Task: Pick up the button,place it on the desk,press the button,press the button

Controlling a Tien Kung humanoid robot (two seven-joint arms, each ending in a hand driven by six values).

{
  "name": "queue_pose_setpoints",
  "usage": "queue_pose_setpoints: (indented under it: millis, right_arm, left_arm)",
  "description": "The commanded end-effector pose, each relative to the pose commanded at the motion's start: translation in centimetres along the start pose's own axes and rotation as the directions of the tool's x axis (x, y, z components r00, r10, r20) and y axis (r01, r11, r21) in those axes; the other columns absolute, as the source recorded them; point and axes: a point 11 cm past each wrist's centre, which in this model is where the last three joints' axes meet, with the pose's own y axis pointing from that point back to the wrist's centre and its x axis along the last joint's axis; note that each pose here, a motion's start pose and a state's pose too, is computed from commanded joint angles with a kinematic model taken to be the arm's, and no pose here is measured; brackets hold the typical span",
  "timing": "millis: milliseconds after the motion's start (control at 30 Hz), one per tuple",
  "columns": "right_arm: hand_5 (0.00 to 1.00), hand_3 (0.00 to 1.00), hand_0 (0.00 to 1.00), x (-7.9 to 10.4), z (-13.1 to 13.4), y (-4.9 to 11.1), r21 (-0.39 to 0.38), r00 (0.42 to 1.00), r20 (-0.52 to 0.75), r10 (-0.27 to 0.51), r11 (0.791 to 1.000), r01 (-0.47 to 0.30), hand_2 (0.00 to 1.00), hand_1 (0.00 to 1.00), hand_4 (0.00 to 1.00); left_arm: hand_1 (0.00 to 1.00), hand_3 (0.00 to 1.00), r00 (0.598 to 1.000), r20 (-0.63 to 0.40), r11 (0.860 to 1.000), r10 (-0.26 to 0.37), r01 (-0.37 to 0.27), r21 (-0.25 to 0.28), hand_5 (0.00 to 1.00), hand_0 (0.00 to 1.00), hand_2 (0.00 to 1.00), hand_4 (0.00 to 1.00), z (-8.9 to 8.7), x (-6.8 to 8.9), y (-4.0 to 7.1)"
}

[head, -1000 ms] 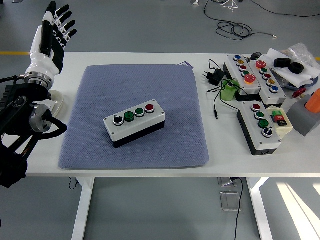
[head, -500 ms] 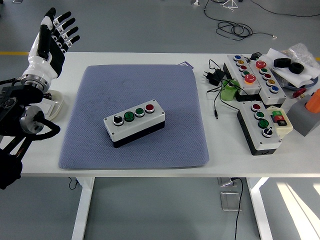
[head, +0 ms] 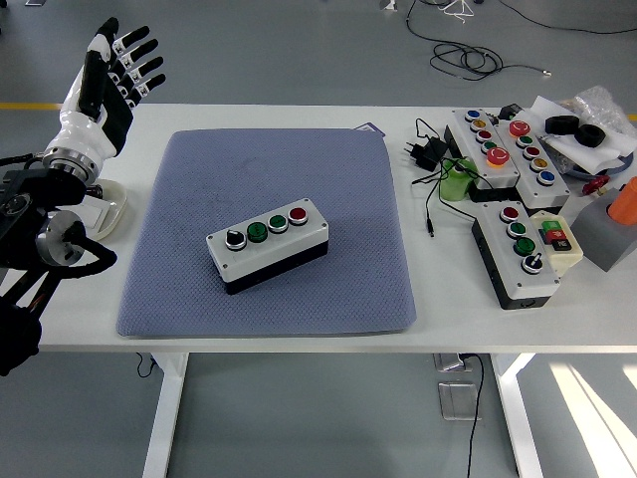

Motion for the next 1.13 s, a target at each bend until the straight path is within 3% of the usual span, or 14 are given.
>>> queue_pose_setpoints:
  millis: [200, 433, 633, 1133]
  right_arm:
    - [0.479, 0.751, 0.787, 0.1, 0.0, 0.0, -0.001, 1.000, 0.011, -0.002, 1.000, 0.002, 0.817, 0.797, 0.412]
    - [0.479, 0.751, 0.787, 0.4, 0.0, -0.1, -0.008, 1.000, 0.004, 0.003, 1.000, -0.003, 0.817, 0.797, 0.412]
    - [0.479, 0.751, 0.787, 0.5, -0.2, -0.1, 0.000, 1.000, -0.017, 0.000, 1.000, 0.000, 0.817, 0.797, 0.412]
    - [0.479, 0.751, 0.787, 0.9, -4.2, 0.4, 0.091, 0.995, -0.095, 0.009, 0.996, 0.000, 0.817, 0.797, 0.412]
  left_arm:
    - [0.844, 0.803, 1.000, 0.008, 1.000, -0.008, 0.008, 0.011, 0.998, 0.812, 0.856, 0.620, -0.3, -0.2, -0.1]
    - [0.843, 0.803, 0.999, 0.047, 0.998, -0.023, 0.020, 0.065, 0.998, 0.810, 0.856, 0.620, -1.7, -0.5, -0.1]
    - [0.841, 0.807, 0.997, 0.074, 0.995, -0.011, 0.004, 0.100, 0.998, 0.808, 0.857, 0.621, -2.5, 0.3, 0.2]
    - [0.834, 0.803, 0.991, 0.129, 0.997, 0.030, -0.039, 0.067, 0.998, 0.798, 0.848, 0.623, -1.0, 2.7, 1.1]
